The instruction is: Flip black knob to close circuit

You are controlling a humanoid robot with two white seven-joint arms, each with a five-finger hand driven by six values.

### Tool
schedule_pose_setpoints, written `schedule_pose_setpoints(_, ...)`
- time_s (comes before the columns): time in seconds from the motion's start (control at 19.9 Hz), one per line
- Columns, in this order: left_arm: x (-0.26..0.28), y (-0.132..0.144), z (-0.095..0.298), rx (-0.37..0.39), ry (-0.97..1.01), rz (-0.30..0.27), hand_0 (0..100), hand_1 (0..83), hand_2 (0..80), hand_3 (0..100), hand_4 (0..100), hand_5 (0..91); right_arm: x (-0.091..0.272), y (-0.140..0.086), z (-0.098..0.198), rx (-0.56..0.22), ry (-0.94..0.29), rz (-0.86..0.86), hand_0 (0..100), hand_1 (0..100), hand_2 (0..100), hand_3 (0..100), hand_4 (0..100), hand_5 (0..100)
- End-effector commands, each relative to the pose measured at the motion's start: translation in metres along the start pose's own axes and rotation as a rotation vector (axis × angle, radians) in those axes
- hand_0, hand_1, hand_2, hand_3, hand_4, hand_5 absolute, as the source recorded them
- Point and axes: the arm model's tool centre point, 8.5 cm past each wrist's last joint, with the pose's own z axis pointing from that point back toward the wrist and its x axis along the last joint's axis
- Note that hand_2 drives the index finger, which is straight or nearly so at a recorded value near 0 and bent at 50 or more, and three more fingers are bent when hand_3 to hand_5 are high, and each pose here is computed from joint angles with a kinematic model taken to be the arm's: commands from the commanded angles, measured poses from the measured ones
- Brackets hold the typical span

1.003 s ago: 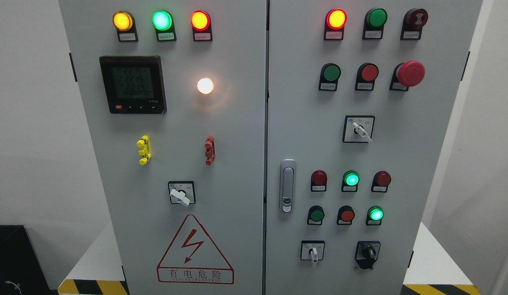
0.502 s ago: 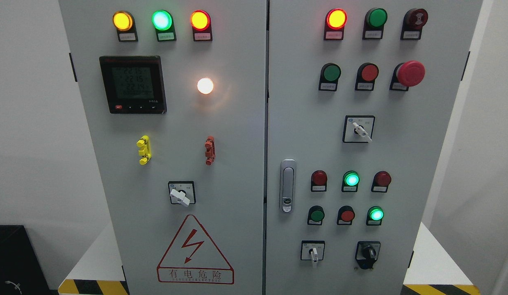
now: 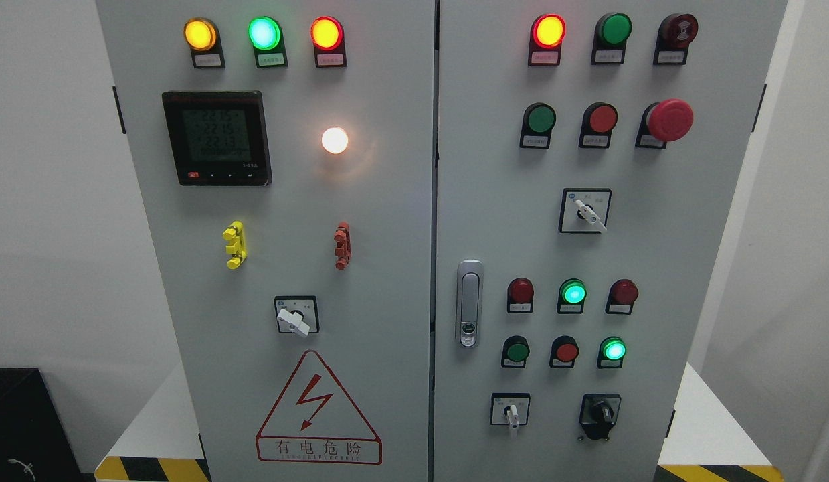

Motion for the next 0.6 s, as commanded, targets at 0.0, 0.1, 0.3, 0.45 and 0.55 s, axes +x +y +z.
schedule_pose_setpoints(0.0,-0.007,-0.001,0.002,-0.008,0.018,-0.042,0,0.0,0.0,0,0,0.0,0.013,-0.04,-0.003,-0.086,-0.007,0.046,0,0,80,97,78,75)
schedule_pose_setpoints(0.1,-0.007,-0.001,0.002,-0.008,0.018,-0.042,0,0.0,0.0,0,0,0.0,0.014,-0.046,-0.006,-0.098,0.005,0.051,0,0,80,98,79,75)
schedule_pose_setpoints(0.3,-0.007,-0.001,0.002,-0.008,0.018,-0.042,0,0.0,0.0,0,0,0.0,0.021,-0.061,-0.019,-0.137,0.026,0.056,0,0,80,98,79,76)
schedule_pose_setpoints(0.45,-0.007,-0.001,0.002,-0.008,0.018,-0.042,0,0.0,0.0,0,0,0.0,0.022,-0.062,-0.028,-0.126,0.045,0.099,0,0,80,98,79,76)
schedule_pose_setpoints(0.55,-0.007,-0.001,0.002,-0.008,0.018,-0.042,0,0.0,0.0,0,0,0.0,0.023,-0.063,-0.031,-0.125,0.055,0.099,0,0,80,98,79,76)
